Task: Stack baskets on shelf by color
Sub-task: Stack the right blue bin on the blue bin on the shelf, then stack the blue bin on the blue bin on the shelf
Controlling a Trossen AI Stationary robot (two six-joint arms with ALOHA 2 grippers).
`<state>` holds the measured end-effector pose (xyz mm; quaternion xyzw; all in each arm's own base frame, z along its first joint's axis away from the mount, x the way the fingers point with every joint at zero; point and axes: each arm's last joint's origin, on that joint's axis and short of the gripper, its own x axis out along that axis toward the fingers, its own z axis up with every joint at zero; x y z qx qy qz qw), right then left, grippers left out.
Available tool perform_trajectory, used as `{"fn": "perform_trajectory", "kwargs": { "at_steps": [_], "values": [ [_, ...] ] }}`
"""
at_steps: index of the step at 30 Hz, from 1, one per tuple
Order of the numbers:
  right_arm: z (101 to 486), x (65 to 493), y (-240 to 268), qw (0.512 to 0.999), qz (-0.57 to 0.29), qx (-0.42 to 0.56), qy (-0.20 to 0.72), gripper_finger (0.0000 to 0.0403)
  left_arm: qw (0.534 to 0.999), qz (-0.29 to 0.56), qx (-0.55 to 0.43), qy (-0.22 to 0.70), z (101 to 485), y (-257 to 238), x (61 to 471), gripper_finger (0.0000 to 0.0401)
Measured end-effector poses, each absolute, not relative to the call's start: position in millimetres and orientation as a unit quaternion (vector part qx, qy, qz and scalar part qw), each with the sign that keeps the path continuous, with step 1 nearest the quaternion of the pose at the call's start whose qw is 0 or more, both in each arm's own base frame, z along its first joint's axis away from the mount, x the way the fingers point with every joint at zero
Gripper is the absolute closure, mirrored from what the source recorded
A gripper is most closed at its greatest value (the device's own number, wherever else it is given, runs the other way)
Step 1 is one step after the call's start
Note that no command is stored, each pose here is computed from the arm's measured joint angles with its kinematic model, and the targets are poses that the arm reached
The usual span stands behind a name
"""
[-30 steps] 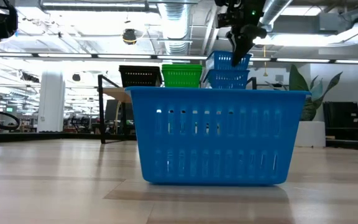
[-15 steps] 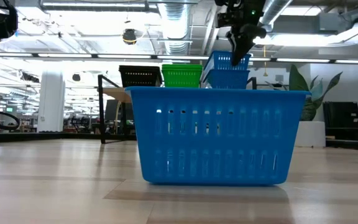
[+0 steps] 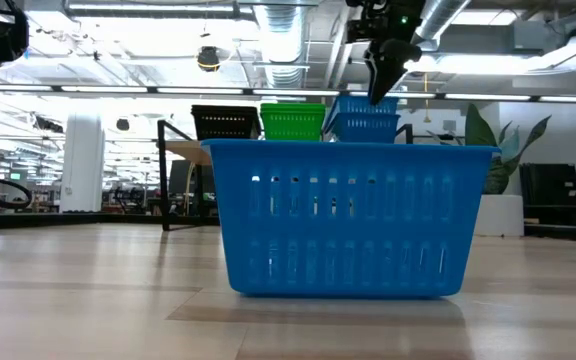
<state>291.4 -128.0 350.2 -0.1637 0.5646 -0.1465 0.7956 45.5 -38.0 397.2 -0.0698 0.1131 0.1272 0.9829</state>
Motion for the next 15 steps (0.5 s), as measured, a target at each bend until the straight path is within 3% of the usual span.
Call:
{"fn": "perform_trajectory", "kwargs": {
  "at_steps": [10,15],
  "values": [
    [350.5,291.2,-128.0,0.796,-0.174,-0.143,0.561,0.0181,0.983,0.127,-0.07,0.113,397.2,-38.0,45.5,0.0227],
    [350.5,293.2,-123.3,0.798,-0.168,-0.147,0.56,0.0164,0.983,0.127,-0.07,0.113,397.2,-38.0,45.5,0.0227]
  ]
}}
